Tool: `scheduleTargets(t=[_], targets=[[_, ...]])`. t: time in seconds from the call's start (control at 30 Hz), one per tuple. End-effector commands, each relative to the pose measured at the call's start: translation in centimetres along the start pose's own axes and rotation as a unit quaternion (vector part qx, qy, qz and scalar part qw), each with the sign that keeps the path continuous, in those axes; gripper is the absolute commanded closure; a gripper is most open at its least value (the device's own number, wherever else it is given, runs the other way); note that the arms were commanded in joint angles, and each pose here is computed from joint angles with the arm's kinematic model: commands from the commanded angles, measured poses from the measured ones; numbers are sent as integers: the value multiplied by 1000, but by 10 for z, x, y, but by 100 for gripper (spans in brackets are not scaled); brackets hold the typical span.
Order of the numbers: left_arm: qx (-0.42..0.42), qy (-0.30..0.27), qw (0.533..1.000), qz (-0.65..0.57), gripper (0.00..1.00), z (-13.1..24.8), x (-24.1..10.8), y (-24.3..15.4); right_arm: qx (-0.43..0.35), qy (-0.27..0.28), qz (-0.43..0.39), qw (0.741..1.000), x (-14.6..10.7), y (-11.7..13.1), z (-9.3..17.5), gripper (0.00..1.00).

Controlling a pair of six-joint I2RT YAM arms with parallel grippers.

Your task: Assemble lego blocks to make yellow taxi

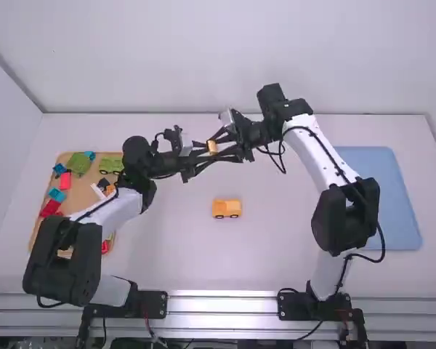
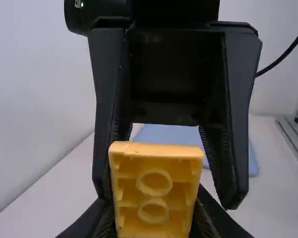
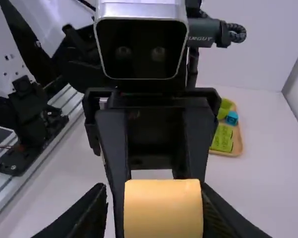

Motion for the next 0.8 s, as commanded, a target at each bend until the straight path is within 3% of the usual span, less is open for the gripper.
scheduleTargets(t=[0.0, 0.37, 0.4, 0.5, 0.57, 0.6, 0.77], targets=[[-1, -5, 1000, -9, 81, -4, 7, 2, -2, -37, 1, 999, 9, -5, 4, 59], [-3, -12, 1000, -23, 79, -4, 11, 1, -4, -38, 1, 999, 9, -5, 6, 78], [-3, -12, 1000, -23, 76, -4, 11, 1, -4, -38, 2, 999, 8, -5, 6, 80], [-3, -13, 1000, -23, 51, -4, 11, 1, -4, -38, 2, 999, 9, -5, 6, 83], [-3, -13, 1000, -23, 9, -4, 11, 1, -4, -40, 4, 999, 9, -6, 6, 88], [-2, -12, 1000, -22, 1, -4, 11, 1, -5, -40, 6, 999, 9, -6, 7, 88], [29, -3, 1000, 2, 1, -4, 5, 8, -23, -28, 13, 999, 12, -12, 20, 88]])
Point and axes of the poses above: each hand's point on the last joint's axis, 136 mm out from that joint toward the fingers, its own z axis back along the fingers, its own y axis along the line the jaws close on, x = y × z, the point moved 7 cm from there along z, back along the fingers, and after that the axes turned 8 degrees about z, right-handed, at the moved point
